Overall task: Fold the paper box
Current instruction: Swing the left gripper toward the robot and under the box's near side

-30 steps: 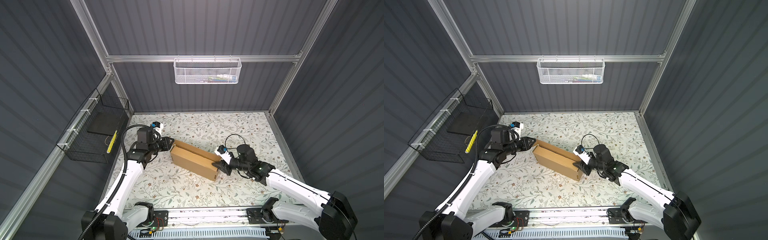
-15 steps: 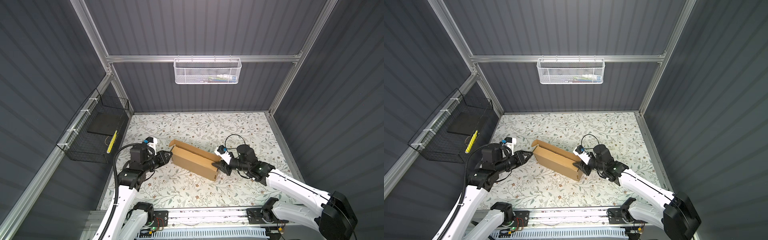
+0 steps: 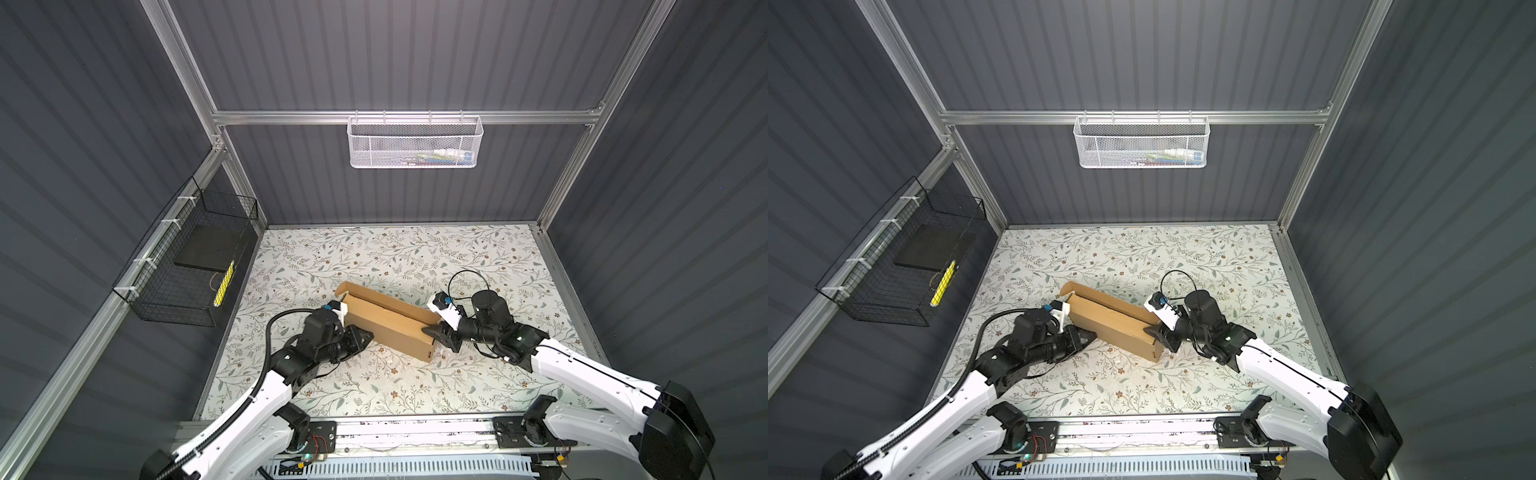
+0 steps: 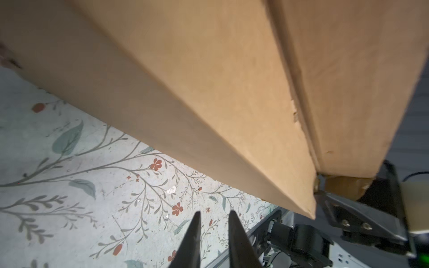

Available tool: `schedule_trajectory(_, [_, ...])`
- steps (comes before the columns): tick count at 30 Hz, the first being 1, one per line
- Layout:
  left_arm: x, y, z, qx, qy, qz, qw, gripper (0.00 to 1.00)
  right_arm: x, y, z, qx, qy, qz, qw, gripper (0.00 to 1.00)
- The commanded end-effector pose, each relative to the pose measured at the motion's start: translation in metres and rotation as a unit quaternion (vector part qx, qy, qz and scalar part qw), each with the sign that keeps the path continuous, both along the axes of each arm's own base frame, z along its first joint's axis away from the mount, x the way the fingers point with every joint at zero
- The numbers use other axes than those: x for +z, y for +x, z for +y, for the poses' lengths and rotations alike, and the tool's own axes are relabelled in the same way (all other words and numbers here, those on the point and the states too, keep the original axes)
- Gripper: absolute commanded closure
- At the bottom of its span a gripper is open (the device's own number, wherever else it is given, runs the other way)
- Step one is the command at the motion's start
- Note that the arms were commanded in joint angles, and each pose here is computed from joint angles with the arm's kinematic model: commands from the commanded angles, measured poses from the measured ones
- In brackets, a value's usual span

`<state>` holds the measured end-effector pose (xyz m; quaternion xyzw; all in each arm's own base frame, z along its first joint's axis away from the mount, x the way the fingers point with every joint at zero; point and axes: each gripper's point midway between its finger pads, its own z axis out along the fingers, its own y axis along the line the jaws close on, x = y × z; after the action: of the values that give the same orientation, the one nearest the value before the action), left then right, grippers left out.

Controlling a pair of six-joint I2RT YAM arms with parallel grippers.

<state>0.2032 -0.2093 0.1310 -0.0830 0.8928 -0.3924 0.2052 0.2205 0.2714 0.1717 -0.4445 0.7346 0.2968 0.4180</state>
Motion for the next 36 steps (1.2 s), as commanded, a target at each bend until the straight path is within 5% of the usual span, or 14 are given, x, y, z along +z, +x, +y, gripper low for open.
schedule_trajectory(1, [0.015, 0.025, -0.02, 0.014, 0.01, -0.051, 0.999, 0.79, -0.018, -0.006, -0.005, -0.005, -0.025, 0.026, 0.999, 0.61])
schedule_trajectory(22, [0.017, 0.044, -0.046, 0.019, 0.03, -0.083, 0.996, 0.82, -0.009, -0.015, -0.001, 0.015, -0.017, 0.04, 0.999, 0.48])
schedule_trajectory(36, [0.049, 0.036, -0.06, -0.011, 0.017, -0.109, 0.994, 0.73, -0.024, -0.007, -0.007, -0.016, -0.037, 0.045, 0.998, 0.61])
